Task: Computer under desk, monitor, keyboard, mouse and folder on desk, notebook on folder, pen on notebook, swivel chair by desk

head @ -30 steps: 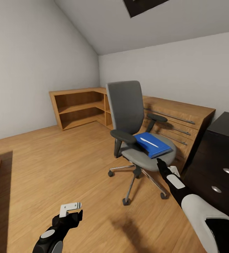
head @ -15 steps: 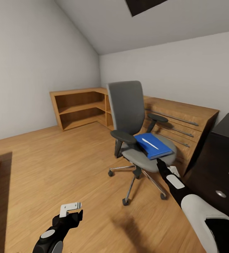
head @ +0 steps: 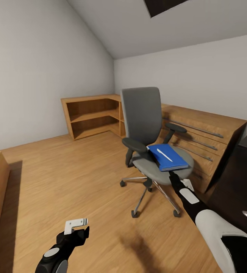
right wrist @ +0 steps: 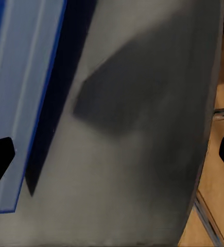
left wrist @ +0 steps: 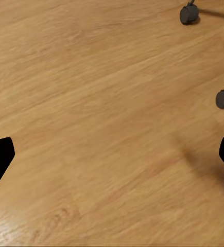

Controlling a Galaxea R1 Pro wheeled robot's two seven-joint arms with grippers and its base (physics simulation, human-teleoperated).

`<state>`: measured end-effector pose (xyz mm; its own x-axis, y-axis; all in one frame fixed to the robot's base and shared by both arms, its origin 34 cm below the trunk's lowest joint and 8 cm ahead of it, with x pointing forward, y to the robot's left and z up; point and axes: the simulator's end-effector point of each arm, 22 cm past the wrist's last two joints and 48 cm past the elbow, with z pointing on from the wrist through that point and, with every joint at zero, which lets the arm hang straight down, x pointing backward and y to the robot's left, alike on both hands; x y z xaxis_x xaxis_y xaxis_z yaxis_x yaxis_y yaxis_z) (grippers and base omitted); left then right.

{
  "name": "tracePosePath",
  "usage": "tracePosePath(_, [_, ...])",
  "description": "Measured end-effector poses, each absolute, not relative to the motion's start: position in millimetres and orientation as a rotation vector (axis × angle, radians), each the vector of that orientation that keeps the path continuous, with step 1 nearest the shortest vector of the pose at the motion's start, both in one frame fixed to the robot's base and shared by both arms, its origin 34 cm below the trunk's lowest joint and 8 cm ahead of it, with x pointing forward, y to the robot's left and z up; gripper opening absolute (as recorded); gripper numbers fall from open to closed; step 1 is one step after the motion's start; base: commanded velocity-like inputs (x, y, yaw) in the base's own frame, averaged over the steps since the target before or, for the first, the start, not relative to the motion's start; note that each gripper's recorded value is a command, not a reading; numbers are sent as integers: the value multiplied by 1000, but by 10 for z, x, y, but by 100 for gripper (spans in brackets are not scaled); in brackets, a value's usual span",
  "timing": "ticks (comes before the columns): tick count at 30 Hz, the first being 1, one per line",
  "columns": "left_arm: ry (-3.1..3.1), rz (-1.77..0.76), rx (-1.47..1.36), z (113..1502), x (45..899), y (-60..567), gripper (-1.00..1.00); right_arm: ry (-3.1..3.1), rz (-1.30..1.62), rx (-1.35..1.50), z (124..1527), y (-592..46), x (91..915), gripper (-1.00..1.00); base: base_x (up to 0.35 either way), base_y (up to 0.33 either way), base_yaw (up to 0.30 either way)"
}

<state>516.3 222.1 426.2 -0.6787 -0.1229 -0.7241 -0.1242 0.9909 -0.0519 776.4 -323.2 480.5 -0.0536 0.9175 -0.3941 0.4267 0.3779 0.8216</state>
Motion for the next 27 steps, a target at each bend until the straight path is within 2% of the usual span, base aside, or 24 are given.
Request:
tracePosePath(13, [2323,2,-171,4259,5163,2221,100,1658,628,1209,4804,-3230,7766,100,-263,0,0])
tracePosePath(21, [2323,2,-171,4262,5163,2223,100,1662,634,1205,4805,-3179,7768,100,-61,0,11])
tracePosePath(27, [2323,2,-172,4263,5163,2224,100,1675,662,1202,4792,-2959,7778,100,-6,0,178])
